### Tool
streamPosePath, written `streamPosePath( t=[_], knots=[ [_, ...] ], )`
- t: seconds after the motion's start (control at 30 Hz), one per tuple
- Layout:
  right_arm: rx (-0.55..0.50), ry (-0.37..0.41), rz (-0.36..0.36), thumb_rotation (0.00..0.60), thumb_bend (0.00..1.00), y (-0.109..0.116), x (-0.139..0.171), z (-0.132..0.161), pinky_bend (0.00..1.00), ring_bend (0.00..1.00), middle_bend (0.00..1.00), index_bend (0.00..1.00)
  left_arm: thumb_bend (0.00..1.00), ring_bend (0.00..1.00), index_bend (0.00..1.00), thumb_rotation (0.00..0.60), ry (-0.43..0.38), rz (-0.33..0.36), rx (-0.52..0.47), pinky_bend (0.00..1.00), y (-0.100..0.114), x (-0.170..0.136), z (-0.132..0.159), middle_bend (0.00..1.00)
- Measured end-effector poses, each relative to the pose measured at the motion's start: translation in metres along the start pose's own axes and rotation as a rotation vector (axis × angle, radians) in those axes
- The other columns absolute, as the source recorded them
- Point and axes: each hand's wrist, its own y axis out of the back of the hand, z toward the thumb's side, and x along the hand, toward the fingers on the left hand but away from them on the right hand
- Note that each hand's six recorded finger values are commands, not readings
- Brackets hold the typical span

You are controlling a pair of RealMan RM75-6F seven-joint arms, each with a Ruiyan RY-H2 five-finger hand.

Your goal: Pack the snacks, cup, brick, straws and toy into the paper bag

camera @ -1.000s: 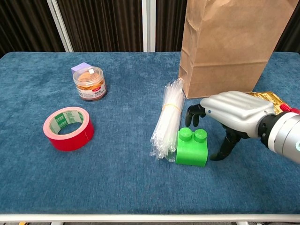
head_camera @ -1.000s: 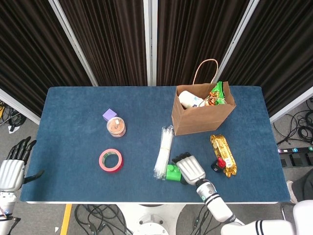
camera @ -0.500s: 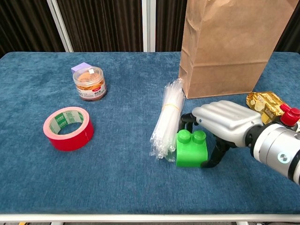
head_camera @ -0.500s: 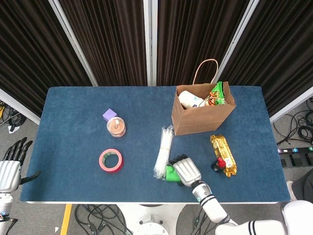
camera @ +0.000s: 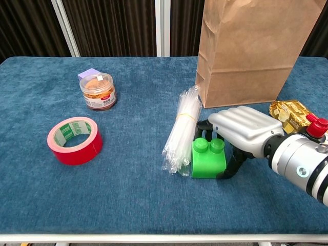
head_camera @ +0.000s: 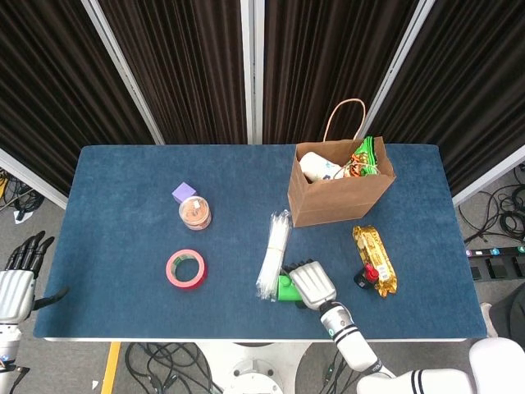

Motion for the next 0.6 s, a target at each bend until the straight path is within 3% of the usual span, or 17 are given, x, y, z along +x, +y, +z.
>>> streamPosePath(
  t=[0.17,0.33,0.6],
  knots=[
    [-0.003,0.009,-0.048,0.600,0.00,0.018,0.004,-0.002,0.43,0.42,0.48,0.49,0.18,0.01,0.13,0.600,-0.003,-0.005,0.003,0.14,-0.001,0.001,0.001,0.11],
    [-0.020,0.007,-0.130,0.600,0.00,0.053,0.010,-0.006,0.43,0.42,0.48,0.49,0.18,0.01,0.13,0.600,-0.006,-0.006,0.003,0.14,-0.002,0.001,0.002,0.11],
    [0.028,-0.021,-0.400,0.600,0.00,0.151,0.011,-0.017,0.43,0.42,0.48,0.49,0.18,0.01,0.13,0.600,-0.019,-0.013,0.007,0.14,-0.003,0.001,0.006,0.11]
  ],
)
